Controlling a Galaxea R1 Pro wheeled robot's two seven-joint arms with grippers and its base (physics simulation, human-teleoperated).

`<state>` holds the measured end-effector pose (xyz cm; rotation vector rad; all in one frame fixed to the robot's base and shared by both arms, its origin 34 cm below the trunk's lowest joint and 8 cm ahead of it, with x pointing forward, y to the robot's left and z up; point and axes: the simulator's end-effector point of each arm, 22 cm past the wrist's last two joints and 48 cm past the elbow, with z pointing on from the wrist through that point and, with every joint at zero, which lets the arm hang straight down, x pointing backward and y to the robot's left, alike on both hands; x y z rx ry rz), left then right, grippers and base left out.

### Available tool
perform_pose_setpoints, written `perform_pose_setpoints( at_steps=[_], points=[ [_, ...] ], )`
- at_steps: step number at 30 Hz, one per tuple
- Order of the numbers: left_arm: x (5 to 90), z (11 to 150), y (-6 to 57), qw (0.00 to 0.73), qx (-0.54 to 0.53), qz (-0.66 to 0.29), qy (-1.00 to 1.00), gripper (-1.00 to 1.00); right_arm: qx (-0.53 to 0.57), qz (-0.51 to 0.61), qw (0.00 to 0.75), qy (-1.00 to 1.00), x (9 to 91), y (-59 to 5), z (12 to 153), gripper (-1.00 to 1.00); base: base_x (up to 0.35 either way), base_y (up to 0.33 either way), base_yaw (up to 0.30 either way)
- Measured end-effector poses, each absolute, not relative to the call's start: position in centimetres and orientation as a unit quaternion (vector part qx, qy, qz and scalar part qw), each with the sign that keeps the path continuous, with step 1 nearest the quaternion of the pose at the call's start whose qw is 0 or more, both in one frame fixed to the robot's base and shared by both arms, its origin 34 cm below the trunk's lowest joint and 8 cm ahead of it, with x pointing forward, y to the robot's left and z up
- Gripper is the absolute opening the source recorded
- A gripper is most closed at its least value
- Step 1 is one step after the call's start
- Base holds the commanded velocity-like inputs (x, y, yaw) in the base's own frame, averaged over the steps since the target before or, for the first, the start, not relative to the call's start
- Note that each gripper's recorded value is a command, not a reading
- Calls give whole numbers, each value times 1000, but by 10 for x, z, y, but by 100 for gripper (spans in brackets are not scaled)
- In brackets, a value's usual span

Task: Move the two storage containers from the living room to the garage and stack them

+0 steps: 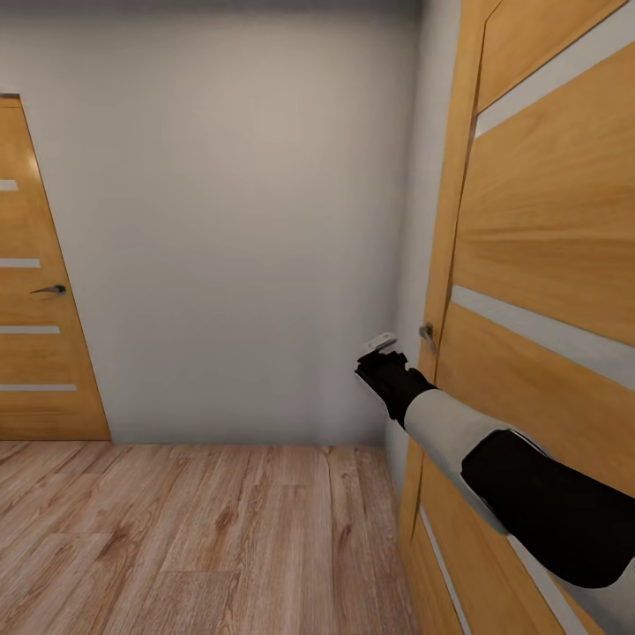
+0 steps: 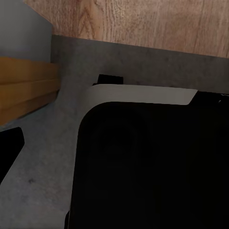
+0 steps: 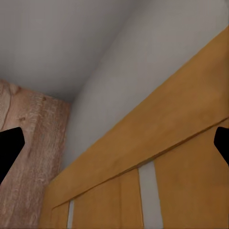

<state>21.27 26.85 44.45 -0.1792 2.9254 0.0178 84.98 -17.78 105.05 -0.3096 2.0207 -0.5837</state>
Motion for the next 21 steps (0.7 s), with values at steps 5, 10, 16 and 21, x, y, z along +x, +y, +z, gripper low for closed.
perform_pose_setpoints(
  at_steps=[5, 10, 16, 21],
  points=[
    [213, 444, 268, 105, -61, 6, 993, 100, -122, -222, 495, 831, 851, -174, 1040, 100, 0, 0, 0],
    [213, 444, 268, 105, -62, 6, 993, 100, -118, -200, 469, 852, 835, -174, 976, 100, 0, 0, 0],
    [213, 444, 268, 105, -62, 6, 993, 100, -124, -175, 423, 881, 791, -170, 866, 100, 0, 0, 0],
    [213, 444, 268, 105, -61, 6, 993, 100, -130, -159, 389, 898, 744, -165, 785, 100, 0, 0, 0]
  ],
)
